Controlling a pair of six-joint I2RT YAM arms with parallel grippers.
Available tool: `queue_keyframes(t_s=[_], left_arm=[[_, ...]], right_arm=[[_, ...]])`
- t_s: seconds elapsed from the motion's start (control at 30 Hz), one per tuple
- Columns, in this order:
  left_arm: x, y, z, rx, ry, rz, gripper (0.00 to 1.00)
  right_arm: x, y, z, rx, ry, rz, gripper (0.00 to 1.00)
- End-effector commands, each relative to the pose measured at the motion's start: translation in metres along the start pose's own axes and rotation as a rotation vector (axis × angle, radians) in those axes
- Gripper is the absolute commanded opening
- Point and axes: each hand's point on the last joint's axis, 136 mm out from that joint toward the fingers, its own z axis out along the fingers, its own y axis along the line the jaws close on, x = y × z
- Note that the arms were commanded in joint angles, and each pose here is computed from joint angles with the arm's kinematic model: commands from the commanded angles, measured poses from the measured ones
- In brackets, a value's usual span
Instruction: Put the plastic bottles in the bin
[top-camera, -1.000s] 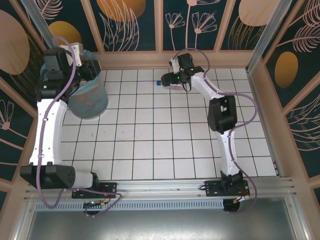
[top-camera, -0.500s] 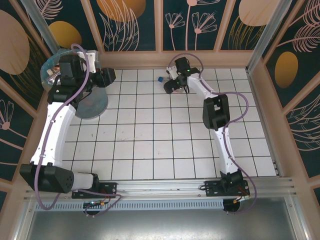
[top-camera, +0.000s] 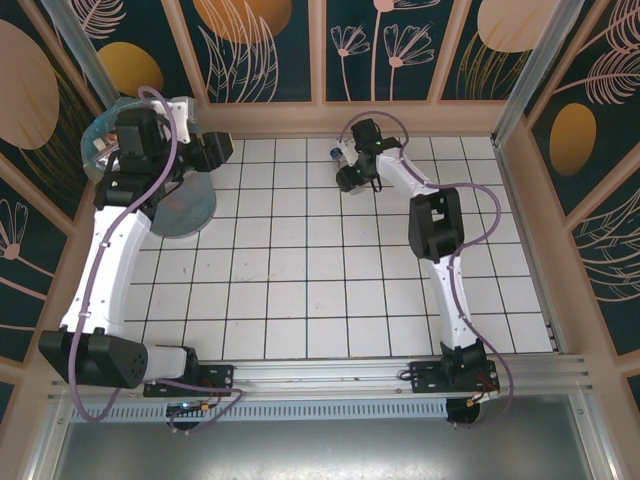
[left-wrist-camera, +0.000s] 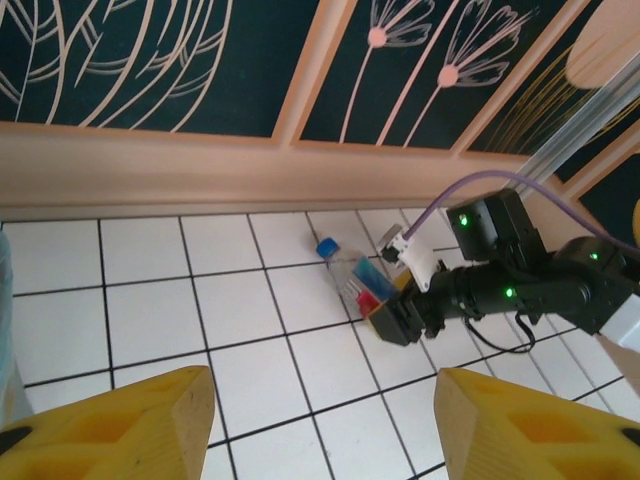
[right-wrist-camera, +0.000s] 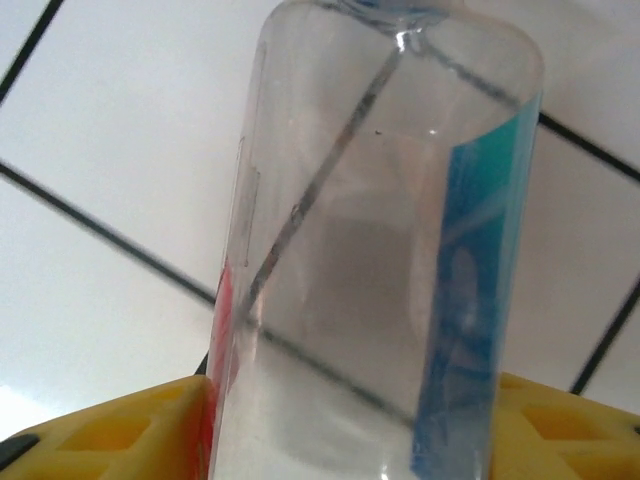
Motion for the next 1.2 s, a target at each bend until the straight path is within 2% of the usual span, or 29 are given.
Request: queue_keyframes(t_s=[0.0, 0.3, 0.4, 0.5, 0.6, 0.8, 0.97, 1.17], left_arm=[[-0.028, -0.03, -0.016, 0.11, -0.103, 0.015, 0.67], [-0.036, -0.069, -0.024, 0.347, -0.116, -0.021, 0.75], [-0.034, -0.082, -0.032, 0.422, -0.117, -0.012, 0.78], [-0.028, -0.096, -0.041, 0.501, -0.101, -0.004, 0.79], [-0.024, -0.107, -0.05, 0.575, -0.088, 0.003, 0.79], [-0.024, -0.127, -0.072, 0.674, -0.104, 0.037, 0.82], [-0.025, -0.129, -0.076, 0.672, -0.118, 0.041, 0.83], [-0.022, -0.125, -0.071, 0.659, -0.109, 0.026, 0.77]], right_arm=[[-0.049, 0.023, -0.097, -0.043, -0.219, 0.033, 0.58], [-0.056, 0.184, -0.264, -0.437, -0.663, -0.148, 0.55], [-0.051, 0.218, -0.312, -0.604, -0.796, -0.177, 0.55], [-0.044, 0.241, -0.347, -0.762, -0.873, -0.224, 0.55], [-0.039, 0.251, -0.365, -0.844, -0.911, -0.262, 0.54], [-0.038, 0.259, -0.376, -0.902, -0.916, -0.287, 0.54], [-0.029, 0.276, -0.386, -1.001, -0.91, -0.341, 0.53], [-0.023, 0.292, -0.388, -1.066, -0.88, -0.377, 0.53]])
